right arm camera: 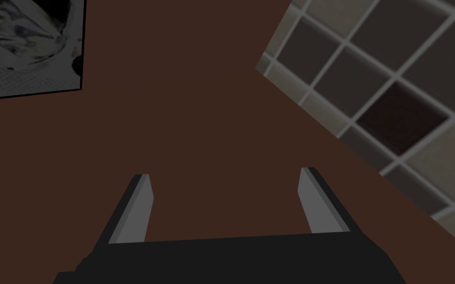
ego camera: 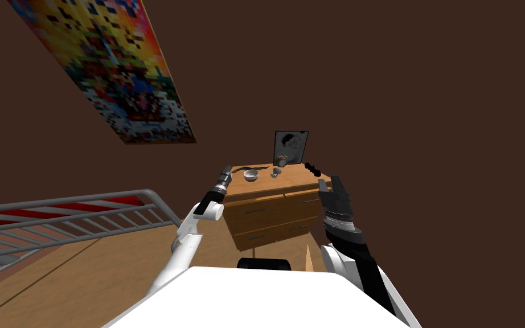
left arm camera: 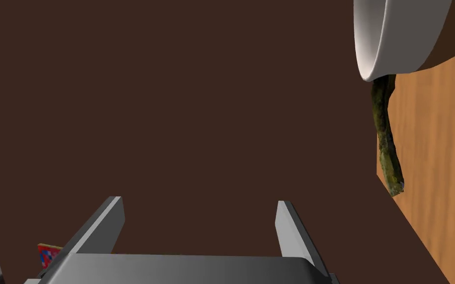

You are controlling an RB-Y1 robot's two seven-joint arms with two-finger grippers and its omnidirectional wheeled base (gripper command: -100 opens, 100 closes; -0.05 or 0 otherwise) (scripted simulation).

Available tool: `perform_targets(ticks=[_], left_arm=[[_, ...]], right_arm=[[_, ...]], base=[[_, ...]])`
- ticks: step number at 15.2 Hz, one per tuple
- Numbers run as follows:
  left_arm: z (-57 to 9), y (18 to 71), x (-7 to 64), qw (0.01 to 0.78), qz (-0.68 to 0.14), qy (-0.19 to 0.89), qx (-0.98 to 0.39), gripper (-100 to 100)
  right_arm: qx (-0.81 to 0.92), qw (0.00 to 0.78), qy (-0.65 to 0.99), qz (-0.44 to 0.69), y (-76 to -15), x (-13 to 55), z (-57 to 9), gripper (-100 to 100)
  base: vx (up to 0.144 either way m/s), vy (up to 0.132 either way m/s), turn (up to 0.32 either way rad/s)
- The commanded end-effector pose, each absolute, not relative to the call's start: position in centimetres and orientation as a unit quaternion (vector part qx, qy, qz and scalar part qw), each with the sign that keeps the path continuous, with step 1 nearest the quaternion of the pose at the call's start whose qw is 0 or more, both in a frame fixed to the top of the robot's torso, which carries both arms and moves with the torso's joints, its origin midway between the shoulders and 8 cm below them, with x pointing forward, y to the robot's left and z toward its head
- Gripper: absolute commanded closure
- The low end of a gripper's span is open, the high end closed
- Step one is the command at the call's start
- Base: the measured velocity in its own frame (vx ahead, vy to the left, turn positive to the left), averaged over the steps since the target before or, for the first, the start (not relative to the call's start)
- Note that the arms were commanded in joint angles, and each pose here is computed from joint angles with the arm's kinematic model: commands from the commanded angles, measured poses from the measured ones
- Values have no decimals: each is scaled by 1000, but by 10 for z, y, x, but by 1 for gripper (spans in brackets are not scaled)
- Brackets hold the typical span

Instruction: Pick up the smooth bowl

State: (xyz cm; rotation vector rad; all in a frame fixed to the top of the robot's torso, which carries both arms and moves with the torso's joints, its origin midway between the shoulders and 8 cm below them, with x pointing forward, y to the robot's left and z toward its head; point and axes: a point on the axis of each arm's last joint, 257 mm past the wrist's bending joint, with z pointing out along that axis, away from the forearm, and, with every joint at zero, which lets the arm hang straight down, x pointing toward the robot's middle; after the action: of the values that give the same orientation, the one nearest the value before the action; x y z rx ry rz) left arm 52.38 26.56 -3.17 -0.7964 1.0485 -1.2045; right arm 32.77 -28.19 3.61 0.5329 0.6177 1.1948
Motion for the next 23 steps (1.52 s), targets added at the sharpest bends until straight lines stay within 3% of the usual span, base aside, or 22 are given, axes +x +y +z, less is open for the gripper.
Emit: perform_targets(ticks=[1,23], left_arm=[[-43,267,534,617,-516,473,-360,-100],[-102,259,639,521,-426,591,-446,-100]], right_arm=[[244,750,283,547,-282,328,36,0],[244,750,283,547,-282,328,36,0]], base=[[-4,14,-1],[-1,11,2]])
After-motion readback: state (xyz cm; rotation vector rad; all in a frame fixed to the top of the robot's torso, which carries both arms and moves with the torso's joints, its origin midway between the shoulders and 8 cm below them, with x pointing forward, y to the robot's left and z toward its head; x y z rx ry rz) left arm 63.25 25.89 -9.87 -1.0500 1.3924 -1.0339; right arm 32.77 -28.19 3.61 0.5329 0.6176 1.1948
